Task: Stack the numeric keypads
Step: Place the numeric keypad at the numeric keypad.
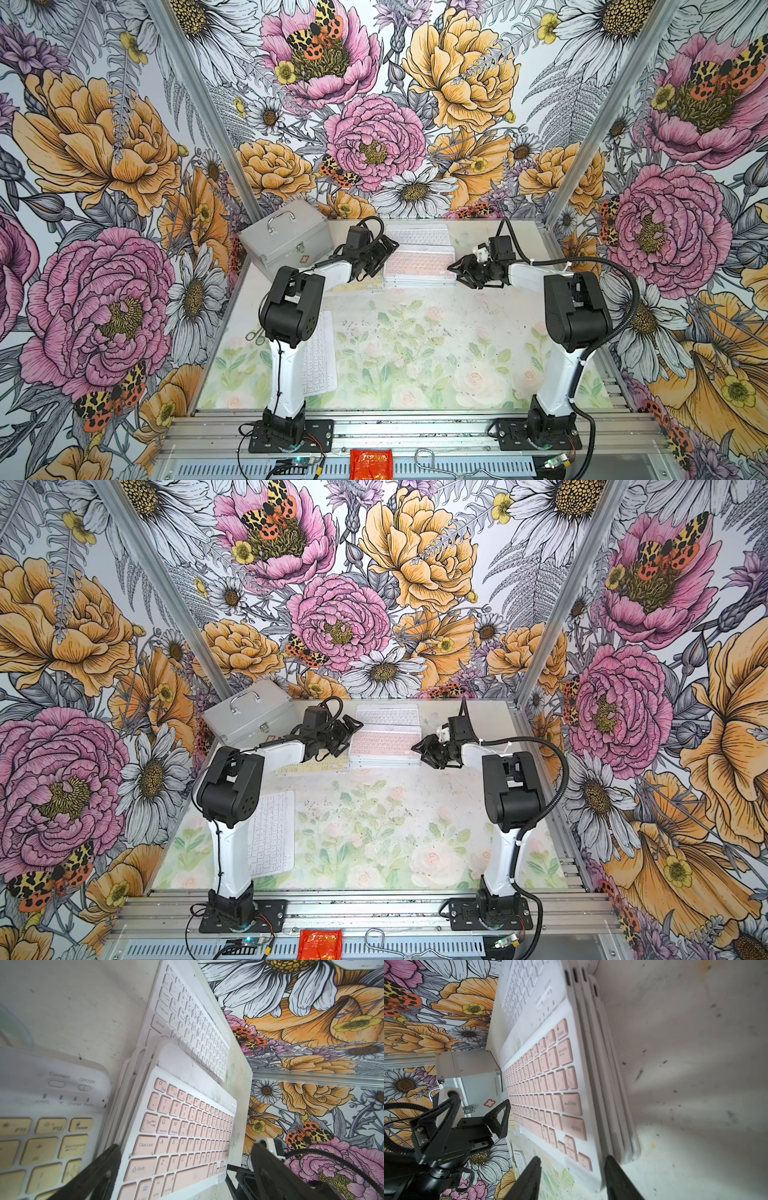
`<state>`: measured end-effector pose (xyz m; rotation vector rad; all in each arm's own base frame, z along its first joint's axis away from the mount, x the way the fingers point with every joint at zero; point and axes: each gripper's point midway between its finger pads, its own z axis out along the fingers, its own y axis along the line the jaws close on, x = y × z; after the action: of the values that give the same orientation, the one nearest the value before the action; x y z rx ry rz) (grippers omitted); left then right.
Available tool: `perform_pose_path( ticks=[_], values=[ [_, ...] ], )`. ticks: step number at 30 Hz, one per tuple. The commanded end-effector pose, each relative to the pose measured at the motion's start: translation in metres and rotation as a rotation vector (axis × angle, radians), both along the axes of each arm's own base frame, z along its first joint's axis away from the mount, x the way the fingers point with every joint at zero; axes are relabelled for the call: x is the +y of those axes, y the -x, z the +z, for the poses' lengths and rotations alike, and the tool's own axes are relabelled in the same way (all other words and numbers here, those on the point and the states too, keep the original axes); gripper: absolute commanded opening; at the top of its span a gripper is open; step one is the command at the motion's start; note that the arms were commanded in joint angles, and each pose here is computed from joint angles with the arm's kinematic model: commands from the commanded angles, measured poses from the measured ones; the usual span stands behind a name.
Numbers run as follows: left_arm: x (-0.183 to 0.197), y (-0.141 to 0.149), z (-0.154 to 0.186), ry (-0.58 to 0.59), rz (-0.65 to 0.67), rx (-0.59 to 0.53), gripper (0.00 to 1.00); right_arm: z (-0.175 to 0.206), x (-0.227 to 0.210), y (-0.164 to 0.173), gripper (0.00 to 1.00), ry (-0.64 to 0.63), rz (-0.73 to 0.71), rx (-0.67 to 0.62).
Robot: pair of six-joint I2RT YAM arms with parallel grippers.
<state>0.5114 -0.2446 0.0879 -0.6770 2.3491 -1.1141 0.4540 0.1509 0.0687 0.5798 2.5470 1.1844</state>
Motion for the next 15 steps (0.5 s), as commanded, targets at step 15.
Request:
perform_pose_path(
  ticks=[15],
  values=[
    [0.025,0.018,0.015,-0.089,-0.045,-0.002,0.99,0.031,-0.019,0.007,0.6,0.235,0.049,-0.099]
  ],
)
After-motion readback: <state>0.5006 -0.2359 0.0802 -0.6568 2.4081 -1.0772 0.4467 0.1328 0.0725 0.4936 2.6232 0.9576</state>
